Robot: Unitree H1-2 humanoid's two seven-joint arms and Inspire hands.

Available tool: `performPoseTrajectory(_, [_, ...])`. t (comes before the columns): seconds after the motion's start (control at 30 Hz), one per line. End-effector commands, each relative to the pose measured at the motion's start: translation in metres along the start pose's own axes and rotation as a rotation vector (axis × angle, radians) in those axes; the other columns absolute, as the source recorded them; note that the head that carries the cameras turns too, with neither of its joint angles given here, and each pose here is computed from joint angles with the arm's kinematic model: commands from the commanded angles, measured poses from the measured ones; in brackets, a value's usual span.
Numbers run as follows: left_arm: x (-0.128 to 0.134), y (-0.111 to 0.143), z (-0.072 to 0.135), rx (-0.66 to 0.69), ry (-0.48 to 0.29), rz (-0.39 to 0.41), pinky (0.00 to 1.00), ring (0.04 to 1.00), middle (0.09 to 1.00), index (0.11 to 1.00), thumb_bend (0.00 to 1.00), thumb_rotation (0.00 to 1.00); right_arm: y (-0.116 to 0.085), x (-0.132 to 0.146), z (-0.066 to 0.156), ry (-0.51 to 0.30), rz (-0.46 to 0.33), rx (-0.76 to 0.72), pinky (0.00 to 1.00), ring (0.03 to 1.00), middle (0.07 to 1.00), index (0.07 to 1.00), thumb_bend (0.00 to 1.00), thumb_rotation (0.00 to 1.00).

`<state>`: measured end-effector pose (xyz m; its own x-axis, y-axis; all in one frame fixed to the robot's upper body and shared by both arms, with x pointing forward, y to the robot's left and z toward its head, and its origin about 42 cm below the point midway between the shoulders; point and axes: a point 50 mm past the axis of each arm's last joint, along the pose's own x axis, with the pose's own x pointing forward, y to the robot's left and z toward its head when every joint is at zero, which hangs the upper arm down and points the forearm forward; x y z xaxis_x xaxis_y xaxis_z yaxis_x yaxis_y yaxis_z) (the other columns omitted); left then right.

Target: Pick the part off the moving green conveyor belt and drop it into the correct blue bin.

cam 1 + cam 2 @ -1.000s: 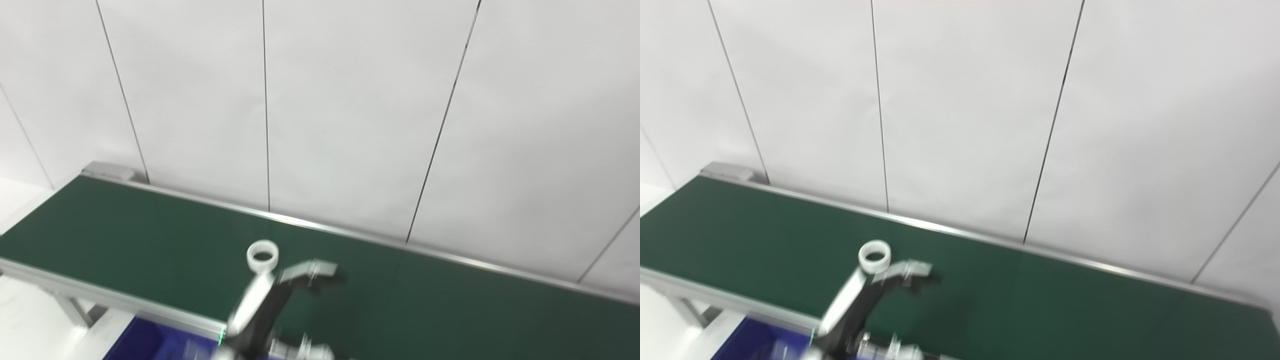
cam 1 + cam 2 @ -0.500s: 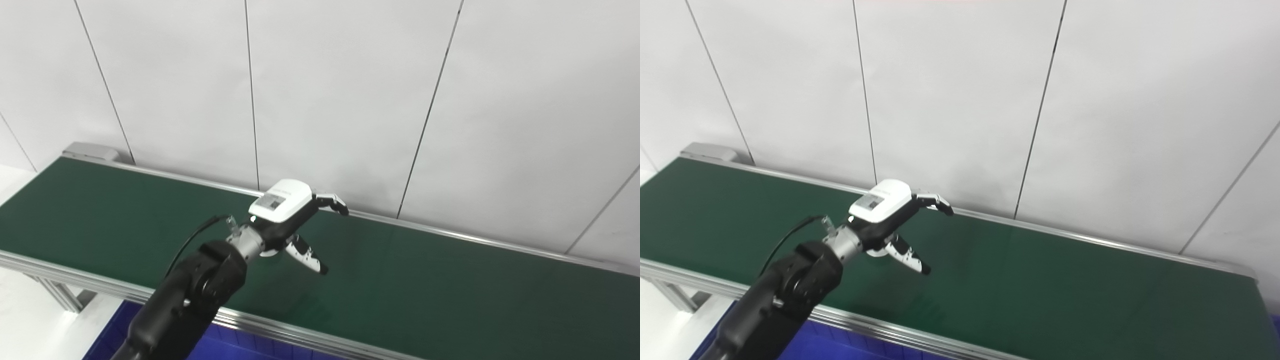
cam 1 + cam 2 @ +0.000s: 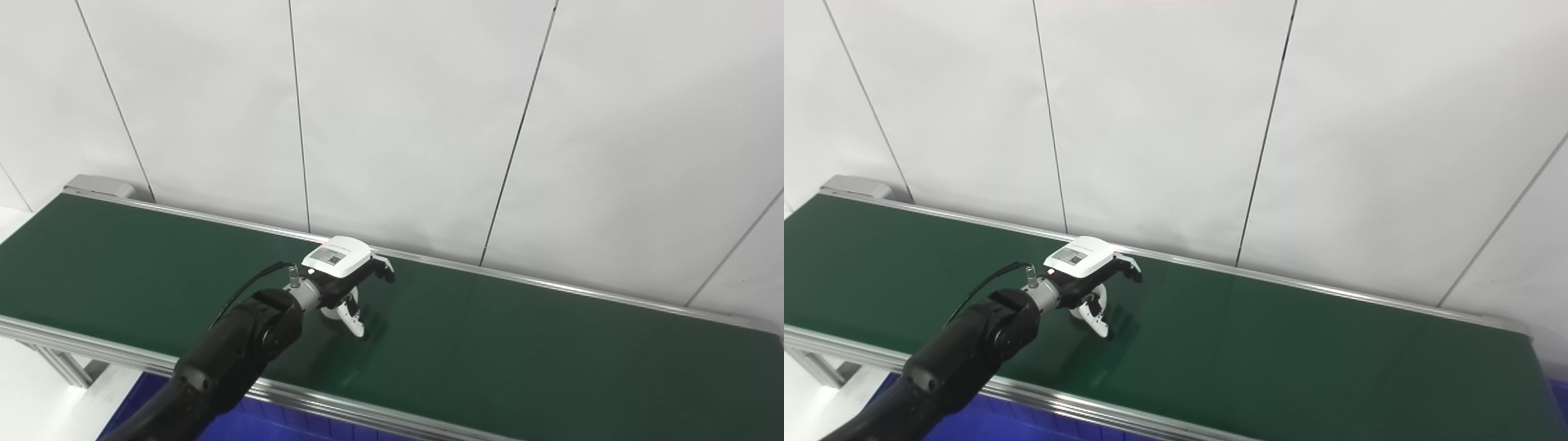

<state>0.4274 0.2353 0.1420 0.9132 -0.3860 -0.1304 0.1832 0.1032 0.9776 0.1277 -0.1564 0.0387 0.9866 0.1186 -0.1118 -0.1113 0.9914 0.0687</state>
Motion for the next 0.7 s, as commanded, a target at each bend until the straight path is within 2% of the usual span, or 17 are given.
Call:
performPoseTrajectory(0.0, [0.015, 0.028, 0.001, 0.030, 0.002, 0.111, 0.68, 0.743, 0.722, 0.698, 0.99, 0.13, 0.005, -0.001, 0.007, -0.038, 0.000, 0.025, 0.91, 0.947, 1.000, 1.000, 0.73, 0.93])
performPoseTrajectory(0.17, [0.021, 0.021, -0.002, 0.080, 0.064, 0.061, 0.72, 0.772, 0.750, 0.722, 0.97, 0.14, 0.006, -0.002, 0.007, -0.030, -0.002, 0.010, 0.90, 0.945, 1.000, 1.000, 0.76, 0.95])
performPoseTrajectory(0.37, [0.028, 0.008, -0.010, 0.172, 0.136, 0.109, 0.69, 0.744, 0.728, 0.705, 0.98, 0.12, 0.007, -0.006, 0.009, -0.027, -0.003, 0.019, 0.91, 0.939, 1.000, 1.000, 0.75, 0.94])
performPoseTrajectory(0.47, [0.034, 0.005, -0.011, 0.216, 0.170, 0.091, 0.69, 0.748, 0.734, 0.717, 0.93, 0.12, 0.007, -0.008, 0.009, -0.021, -0.003, 0.019, 0.91, 0.935, 1.000, 1.000, 0.77, 0.95])
performPoseTrajectory(0.57, [0.041, 0.000, -0.012, 0.218, 0.185, 0.003, 0.69, 0.741, 0.733, 0.712, 0.91, 0.12, 0.009, -0.009, 0.009, -0.018, -0.005, 0.017, 0.90, 0.924, 1.000, 1.000, 0.78, 0.95])
performPoseTrajectory(0.6, [0.042, -0.002, -0.012, 0.217, 0.189, -0.029, 0.67, 0.687, 0.688, 0.699, 0.89, 0.12, 0.010, -0.009, 0.010, -0.017, -0.006, 0.017, 0.89, 0.917, 1.000, 1.000, 0.78, 0.95])
performPoseTrajectory(0.63, [0.046, -0.005, -0.011, 0.217, 0.194, -0.095, 0.67, 0.668, 0.673, 0.695, 0.89, 0.12, 0.010, -0.009, 0.010, -0.017, -0.006, 0.019, 0.88, 0.915, 1.000, 1.000, 0.79, 0.95])
performPoseTrajectory(0.67, [0.048, -0.008, -0.010, 0.218, 0.197, -0.142, 0.59, 0.567, 0.588, 0.685, 0.87, 0.13, 0.011, -0.009, 0.011, -0.017, -0.006, 0.020, 0.89, 0.915, 1.000, 1.000, 0.79, 0.95])
